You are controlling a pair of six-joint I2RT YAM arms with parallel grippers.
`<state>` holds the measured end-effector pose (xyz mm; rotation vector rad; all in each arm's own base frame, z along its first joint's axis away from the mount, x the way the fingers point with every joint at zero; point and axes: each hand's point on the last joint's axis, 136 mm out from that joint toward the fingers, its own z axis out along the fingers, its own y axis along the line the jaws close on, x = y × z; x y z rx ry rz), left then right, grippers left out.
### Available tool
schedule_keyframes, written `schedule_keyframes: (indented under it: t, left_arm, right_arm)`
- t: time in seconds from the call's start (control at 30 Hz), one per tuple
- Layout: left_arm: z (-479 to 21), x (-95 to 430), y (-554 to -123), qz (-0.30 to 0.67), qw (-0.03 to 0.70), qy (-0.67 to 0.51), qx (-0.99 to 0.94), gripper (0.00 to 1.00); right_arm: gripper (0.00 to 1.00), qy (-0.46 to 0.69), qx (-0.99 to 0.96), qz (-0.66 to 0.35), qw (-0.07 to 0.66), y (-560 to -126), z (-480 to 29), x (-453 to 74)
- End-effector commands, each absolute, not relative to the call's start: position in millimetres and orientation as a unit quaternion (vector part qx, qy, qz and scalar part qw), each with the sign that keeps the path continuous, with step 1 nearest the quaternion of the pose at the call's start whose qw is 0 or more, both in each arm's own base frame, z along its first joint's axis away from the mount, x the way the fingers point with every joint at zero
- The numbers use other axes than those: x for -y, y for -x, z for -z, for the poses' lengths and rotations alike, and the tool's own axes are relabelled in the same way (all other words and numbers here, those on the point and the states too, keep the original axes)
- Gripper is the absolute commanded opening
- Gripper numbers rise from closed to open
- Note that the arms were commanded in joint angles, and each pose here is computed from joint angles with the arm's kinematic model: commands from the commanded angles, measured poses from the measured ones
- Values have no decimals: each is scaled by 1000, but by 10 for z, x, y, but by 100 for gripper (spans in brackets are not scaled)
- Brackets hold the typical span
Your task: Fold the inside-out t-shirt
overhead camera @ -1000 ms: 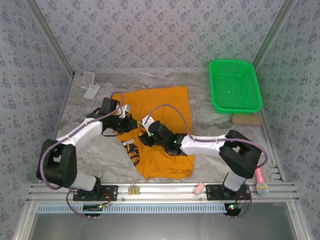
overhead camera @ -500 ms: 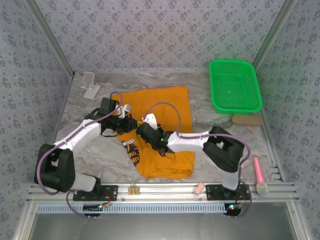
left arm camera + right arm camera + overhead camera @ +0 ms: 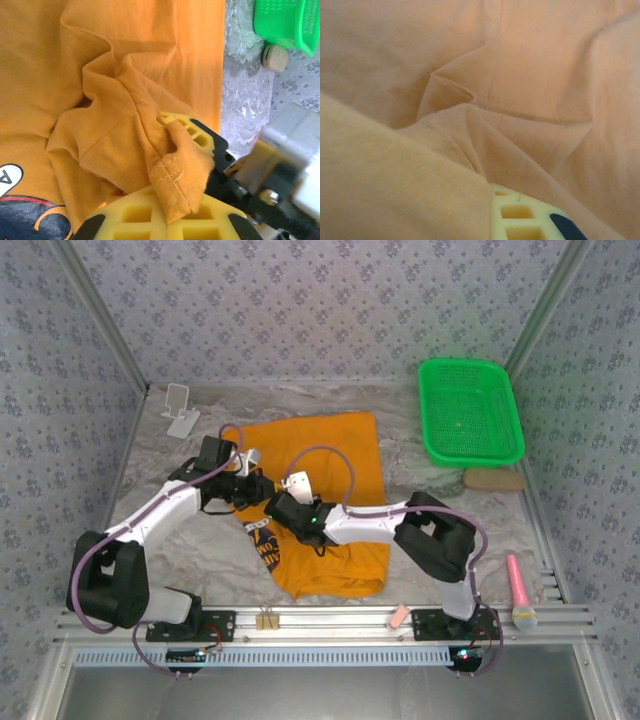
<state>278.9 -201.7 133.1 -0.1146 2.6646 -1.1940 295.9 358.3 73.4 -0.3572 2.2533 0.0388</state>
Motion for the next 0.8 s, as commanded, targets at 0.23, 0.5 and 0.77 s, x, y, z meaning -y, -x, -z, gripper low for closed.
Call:
schedule_keyframes:
  t: [0.23,0.5,0.77]
  left_arm:
    - [-711,1793,-2911,332,91,66,-937,0]
    - [-477,1931,-2977,340,79,63,-935,0]
    - [-383,2005,-2792,347,56,61,-934,0]
  right_arm:
    - [14,397,-809,-336,273,-2284,-1184,-3881]
    - [25,504,-749,-386,191,-2005,-926,-3862]
    - [28,530,-754,-266,284,-2261,-1001,-3640]
